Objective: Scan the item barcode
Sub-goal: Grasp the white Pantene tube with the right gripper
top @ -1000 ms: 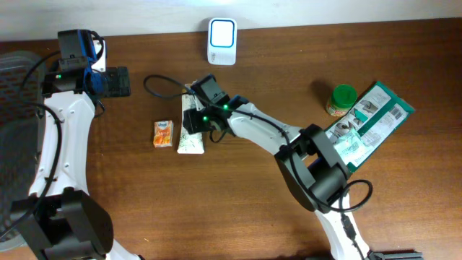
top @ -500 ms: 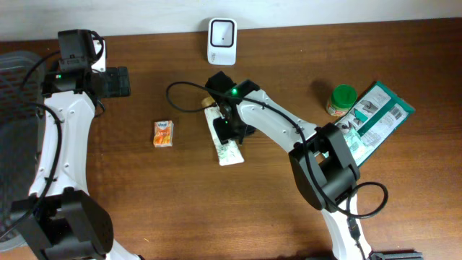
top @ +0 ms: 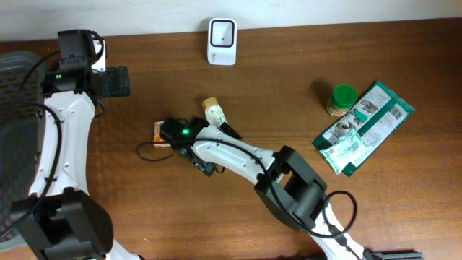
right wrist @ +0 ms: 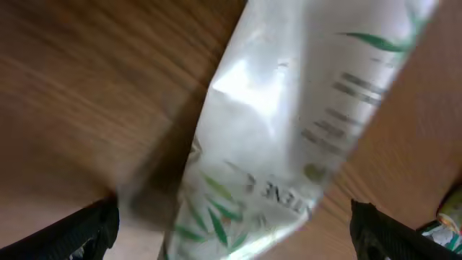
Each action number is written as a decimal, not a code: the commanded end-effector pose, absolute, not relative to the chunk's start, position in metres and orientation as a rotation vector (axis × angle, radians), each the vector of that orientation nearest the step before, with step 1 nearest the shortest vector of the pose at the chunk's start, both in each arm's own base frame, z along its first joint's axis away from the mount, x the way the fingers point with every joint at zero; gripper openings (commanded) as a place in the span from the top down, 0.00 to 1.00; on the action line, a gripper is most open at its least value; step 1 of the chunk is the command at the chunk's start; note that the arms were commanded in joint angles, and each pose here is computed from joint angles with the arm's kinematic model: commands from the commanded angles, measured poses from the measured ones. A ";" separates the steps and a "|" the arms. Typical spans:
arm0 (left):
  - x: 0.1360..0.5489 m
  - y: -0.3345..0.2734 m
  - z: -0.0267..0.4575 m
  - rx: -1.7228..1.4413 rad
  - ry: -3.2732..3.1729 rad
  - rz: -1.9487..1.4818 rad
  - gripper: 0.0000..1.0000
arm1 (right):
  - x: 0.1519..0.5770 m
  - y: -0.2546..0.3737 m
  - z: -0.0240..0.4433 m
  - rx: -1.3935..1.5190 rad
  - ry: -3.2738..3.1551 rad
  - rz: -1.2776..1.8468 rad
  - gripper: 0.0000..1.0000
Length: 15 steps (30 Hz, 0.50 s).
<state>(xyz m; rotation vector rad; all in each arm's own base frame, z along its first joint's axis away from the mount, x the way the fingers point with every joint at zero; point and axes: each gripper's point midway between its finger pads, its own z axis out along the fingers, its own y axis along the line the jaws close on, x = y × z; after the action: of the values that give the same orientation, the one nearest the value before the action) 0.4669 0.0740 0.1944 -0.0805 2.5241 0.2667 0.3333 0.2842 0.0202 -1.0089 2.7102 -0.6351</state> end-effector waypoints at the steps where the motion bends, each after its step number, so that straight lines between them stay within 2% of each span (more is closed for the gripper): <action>1: 0.470 0.076 0.196 -0.070 2.520 0.281 0.01 | 0.335 0.270 0.002 -1.007 2.715 -0.743 0.02; 3: 0.470 0.076 0.196 -0.070 2.520 0.281 0.01 | 0.333 0.261 -0.005 -1.023 2.712 -0.809 0.01; 4: 0.470 0.076 0.196 -0.070 2.520 0.281 0.01 | 0.334 0.253 -0.006 -1.025 2.699 -0.857 0.06; 5: 0.470 0.076 0.196 -0.070 2.520 0.281 0.01 | 0.333 0.246 -0.009 -1.029 2.707 -0.887 0.20; 7: 0.470 0.076 0.196 -0.070 2.520 0.281 0.01 | 0.330 0.237 -0.009 -1.035 2.727 -0.918 0.56; 8: 0.470 0.076 0.196 -0.070 2.520 0.281 0.01 | 0.331 0.237 -0.009 -1.033 2.727 -0.917 0.61; 9: 0.470 0.076 0.196 -0.069 2.520 0.281 0.01 | 0.331 0.237 -0.009 -1.033 2.726 -0.916 0.81; 10: 0.470 0.076 0.196 -0.070 2.520 0.281 0.01 | 0.331 0.237 -0.009 -1.033 2.726 -0.916 0.94; 15: 0.470 0.076 0.196 -0.070 2.520 0.281 0.01 | 0.332 0.250 0.007 -1.015 2.761 -0.815 0.96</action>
<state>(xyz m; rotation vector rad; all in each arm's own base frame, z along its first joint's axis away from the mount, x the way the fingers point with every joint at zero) 0.4669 0.0740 0.1944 -0.0805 2.5241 0.2667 0.3385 0.2402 0.0122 -1.0057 2.6733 -0.9235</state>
